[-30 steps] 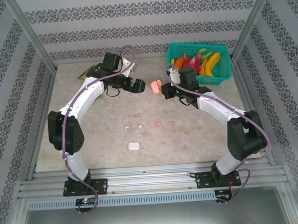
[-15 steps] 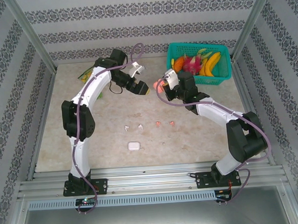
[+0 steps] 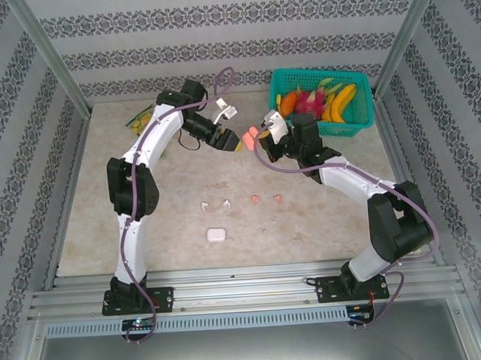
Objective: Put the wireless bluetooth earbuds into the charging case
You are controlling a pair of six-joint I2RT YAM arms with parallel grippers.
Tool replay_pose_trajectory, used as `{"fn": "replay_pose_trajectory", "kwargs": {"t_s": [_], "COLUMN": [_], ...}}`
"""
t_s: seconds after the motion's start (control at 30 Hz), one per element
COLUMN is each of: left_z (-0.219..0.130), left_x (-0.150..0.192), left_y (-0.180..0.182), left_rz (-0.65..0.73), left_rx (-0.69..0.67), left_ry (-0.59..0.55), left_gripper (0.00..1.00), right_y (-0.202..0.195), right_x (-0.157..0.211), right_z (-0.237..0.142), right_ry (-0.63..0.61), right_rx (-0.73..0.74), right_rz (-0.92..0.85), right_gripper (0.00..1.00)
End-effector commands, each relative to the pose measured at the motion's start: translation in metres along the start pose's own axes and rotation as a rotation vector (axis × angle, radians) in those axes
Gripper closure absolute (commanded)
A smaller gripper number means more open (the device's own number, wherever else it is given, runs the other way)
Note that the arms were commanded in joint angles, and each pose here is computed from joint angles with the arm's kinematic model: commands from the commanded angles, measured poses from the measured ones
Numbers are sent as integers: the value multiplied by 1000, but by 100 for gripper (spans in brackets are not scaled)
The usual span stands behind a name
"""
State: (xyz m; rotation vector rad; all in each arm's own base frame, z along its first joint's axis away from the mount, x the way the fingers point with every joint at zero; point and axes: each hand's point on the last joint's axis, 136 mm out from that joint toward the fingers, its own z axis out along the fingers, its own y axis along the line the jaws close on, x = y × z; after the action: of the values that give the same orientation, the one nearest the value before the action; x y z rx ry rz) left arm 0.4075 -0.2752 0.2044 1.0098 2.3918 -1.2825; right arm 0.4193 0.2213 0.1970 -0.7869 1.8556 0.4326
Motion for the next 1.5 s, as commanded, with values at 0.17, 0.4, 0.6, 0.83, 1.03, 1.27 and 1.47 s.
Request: {"fn": "replay_pose_trajectory", "kwargs": {"t_s": [0.17,0.4,0.6,0.83,1.03,1.27,1.47], "left_z": [-5,-1,4,8,13,13,14], "left_x": [-4,1,9,12,16,17,17], "left_y": [-9,-16,-21,-31,-36,-39,-37], "left_rz": [0,2,-3,5,8,10,13], "left_rx": [61,79,95,120,130,136,124], "left_ry": [-15,7,42,56,75,79,82], "left_gripper": [29,35,43,46,52,58,54], "right_y": [23,36,40,43,47,46,47], "right_x": [-24,-26,-29,-33,-34,-36,-37], "right_z": [0,4,3,-2,-6,-9,-12], "right_ry": [-68,-71,-75,-79,-75,-77,-79], "right_rx": [-83,-111,-119,-135,-152,-149,-153], "right_rz": [-77,-86,-90,-96,-104,-109,-110], "right_gripper": [100,100,100,100,100,100,100]}}
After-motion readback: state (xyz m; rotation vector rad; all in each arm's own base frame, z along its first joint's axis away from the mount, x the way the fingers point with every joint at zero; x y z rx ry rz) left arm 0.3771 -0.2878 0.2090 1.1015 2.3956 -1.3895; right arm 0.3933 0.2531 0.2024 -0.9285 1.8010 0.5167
